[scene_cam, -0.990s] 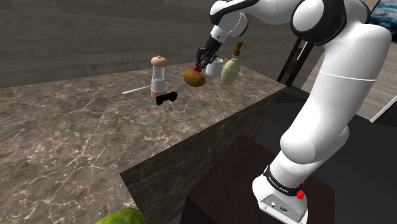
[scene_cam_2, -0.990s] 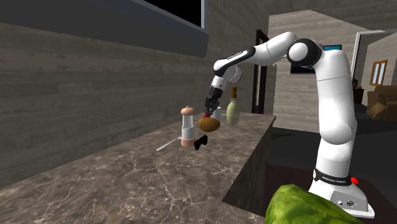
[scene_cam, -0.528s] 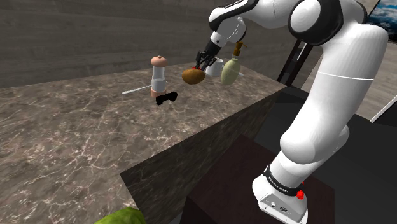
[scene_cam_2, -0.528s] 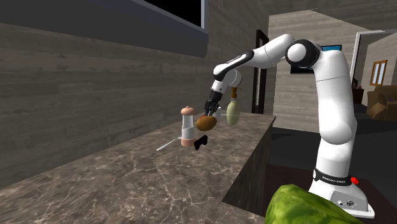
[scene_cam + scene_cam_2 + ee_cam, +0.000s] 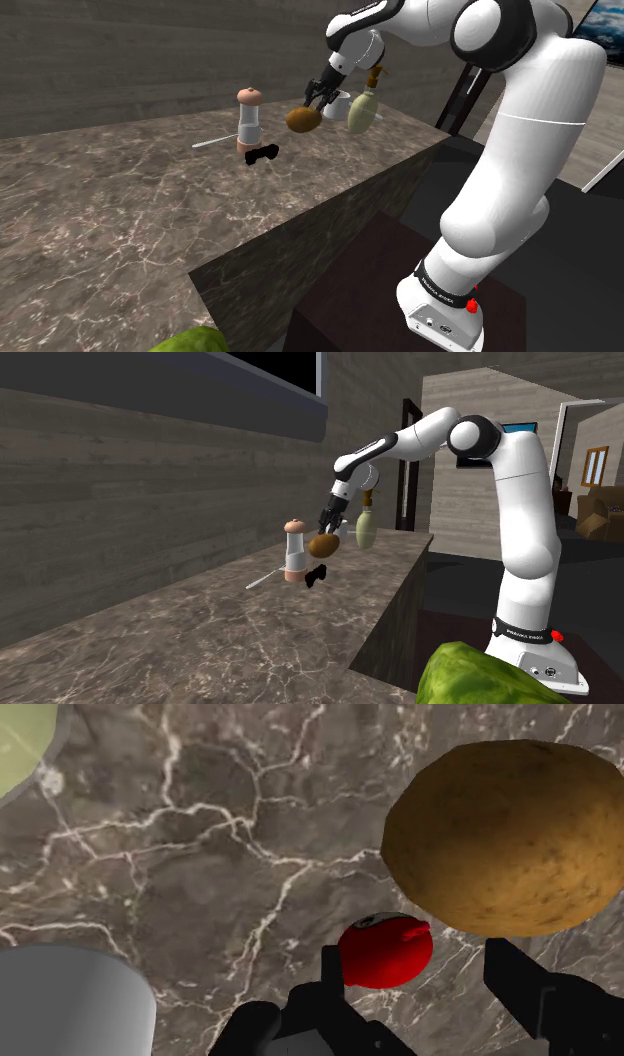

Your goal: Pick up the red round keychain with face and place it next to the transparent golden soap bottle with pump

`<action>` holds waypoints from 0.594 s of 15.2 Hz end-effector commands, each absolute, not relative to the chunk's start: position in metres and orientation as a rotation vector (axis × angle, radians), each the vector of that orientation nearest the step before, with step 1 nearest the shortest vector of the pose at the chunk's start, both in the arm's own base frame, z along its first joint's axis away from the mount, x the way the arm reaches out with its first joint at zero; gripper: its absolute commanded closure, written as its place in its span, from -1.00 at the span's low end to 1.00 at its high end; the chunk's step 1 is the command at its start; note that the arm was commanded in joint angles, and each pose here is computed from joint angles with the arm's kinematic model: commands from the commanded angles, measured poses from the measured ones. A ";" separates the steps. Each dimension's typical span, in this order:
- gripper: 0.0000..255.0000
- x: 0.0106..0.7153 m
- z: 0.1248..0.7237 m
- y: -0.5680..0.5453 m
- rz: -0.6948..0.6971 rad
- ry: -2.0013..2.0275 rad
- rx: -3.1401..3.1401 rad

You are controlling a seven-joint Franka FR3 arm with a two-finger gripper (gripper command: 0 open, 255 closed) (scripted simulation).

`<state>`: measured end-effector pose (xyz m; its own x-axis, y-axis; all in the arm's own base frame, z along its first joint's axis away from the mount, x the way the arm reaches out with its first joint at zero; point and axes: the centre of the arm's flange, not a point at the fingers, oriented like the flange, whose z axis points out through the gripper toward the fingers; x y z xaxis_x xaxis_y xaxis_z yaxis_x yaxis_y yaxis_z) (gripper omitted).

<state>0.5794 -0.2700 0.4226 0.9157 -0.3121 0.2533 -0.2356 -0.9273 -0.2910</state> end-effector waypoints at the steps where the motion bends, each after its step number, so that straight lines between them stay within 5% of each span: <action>1: -1.00 0.577 0.408 -0.257 -0.322 0.381 -2.798; 9: -1.00 0.560 0.454 -0.275 -0.322 0.381 -2.798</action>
